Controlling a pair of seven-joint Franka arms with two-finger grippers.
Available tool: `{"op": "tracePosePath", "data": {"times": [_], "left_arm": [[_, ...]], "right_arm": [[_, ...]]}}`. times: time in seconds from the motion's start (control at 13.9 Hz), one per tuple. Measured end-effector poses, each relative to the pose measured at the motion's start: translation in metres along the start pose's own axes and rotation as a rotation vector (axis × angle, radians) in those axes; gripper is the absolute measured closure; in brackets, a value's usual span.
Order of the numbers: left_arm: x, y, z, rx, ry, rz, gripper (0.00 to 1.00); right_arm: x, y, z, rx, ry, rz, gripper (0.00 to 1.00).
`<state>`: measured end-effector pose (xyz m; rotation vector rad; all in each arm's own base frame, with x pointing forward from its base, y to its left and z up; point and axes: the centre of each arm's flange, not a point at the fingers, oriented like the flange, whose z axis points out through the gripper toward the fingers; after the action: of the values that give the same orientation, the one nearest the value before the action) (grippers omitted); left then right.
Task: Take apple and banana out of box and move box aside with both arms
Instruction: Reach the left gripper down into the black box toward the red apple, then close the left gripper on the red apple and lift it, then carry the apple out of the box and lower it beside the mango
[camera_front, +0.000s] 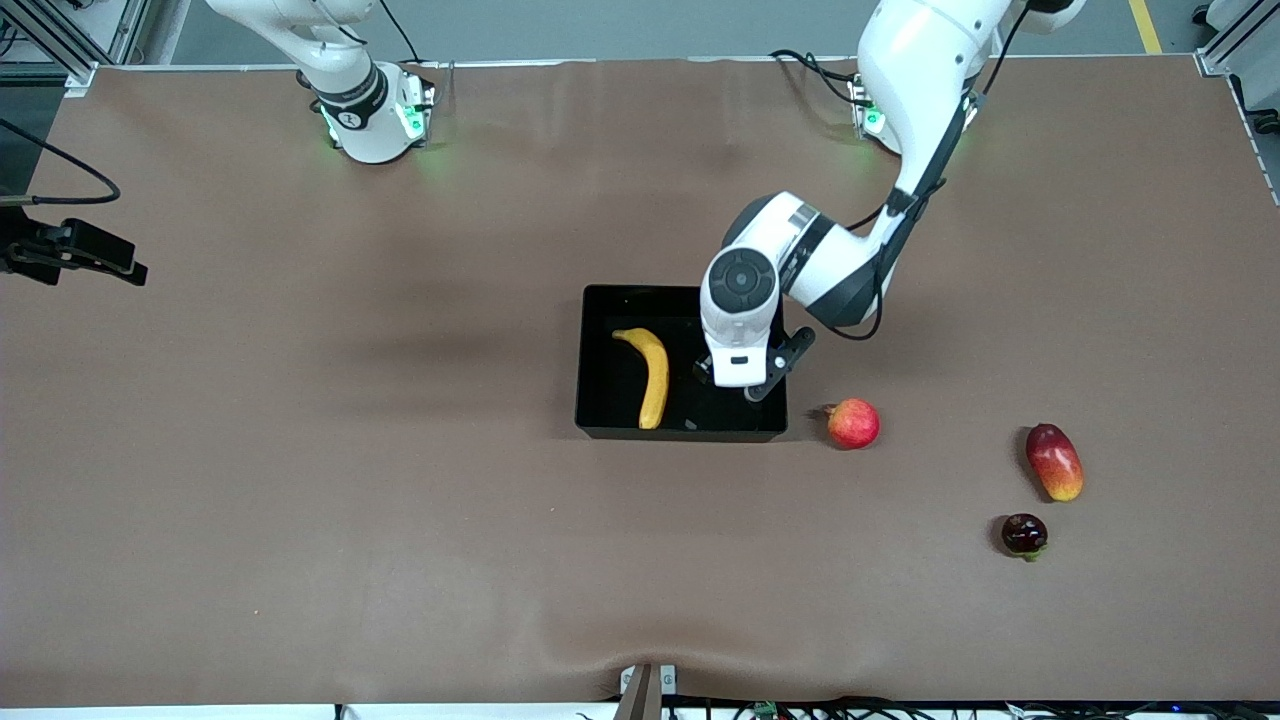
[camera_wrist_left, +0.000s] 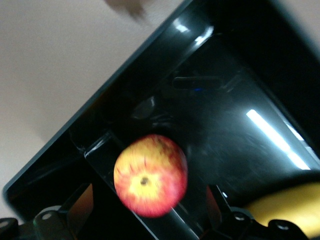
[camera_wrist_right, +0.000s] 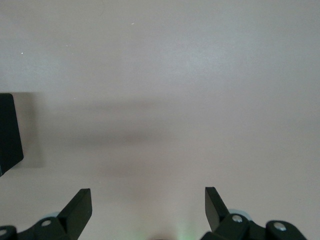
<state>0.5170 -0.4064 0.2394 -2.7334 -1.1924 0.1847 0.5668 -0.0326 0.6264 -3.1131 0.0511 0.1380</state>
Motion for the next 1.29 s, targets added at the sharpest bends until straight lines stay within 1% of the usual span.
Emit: {"op": "tracePosePath", "data": {"times": [0.22,0.43,0.57,0.65,0.72,0.86,0.93,1.08,1.15,1.29], "left_arm": [[0.002,0.001,0.027,0.039,-0.007,-0.015,0.00],[0.001,0.001,0.039,0.056,-0.011,-0.021,0.00],[0.002,0.002,0.037,0.050,-0.010,-0.022,0.19],[0.002,0.004,0.033,0.040,-0.009,-0.023,0.25],[0.004,0.006,0.026,0.025,-0.008,-0.023,0.25],[0.009,0.008,0.001,-0.017,-0.001,-0.003,0.25],[0.014,0.008,-0.020,-0.049,0.005,0.011,0.25],[0.031,0.001,-0.074,-0.117,0.021,0.026,0.25],[0.043,-0.008,-0.104,-0.133,0.028,0.033,0.25],[0.075,-0.034,-0.159,-0.128,0.039,0.073,0.25]], "right_arm": [[0.000,0.001,0.000,0.000,0.000,0.001,0.00],[0.000,0.001,0.000,0.000,0.000,0.001,0.00],[0.000,0.000,0.000,0.000,0.000,0.001,0.00],[0.000,-0.001,0.000,0.000,0.000,-0.001,0.00],[0.001,-0.002,0.000,0.000,0.005,-0.003,0.00],[0.003,-0.001,-0.002,-0.001,0.026,-0.002,0.00],[0.004,0.000,-0.002,-0.001,0.031,-0.001,0.00],[0.008,0.000,0.003,-0.001,0.024,-0.001,0.00],[0.010,0.000,0.007,-0.001,0.019,-0.001,0.00],[0.014,0.001,0.013,0.000,0.011,0.000,0.00]]}}
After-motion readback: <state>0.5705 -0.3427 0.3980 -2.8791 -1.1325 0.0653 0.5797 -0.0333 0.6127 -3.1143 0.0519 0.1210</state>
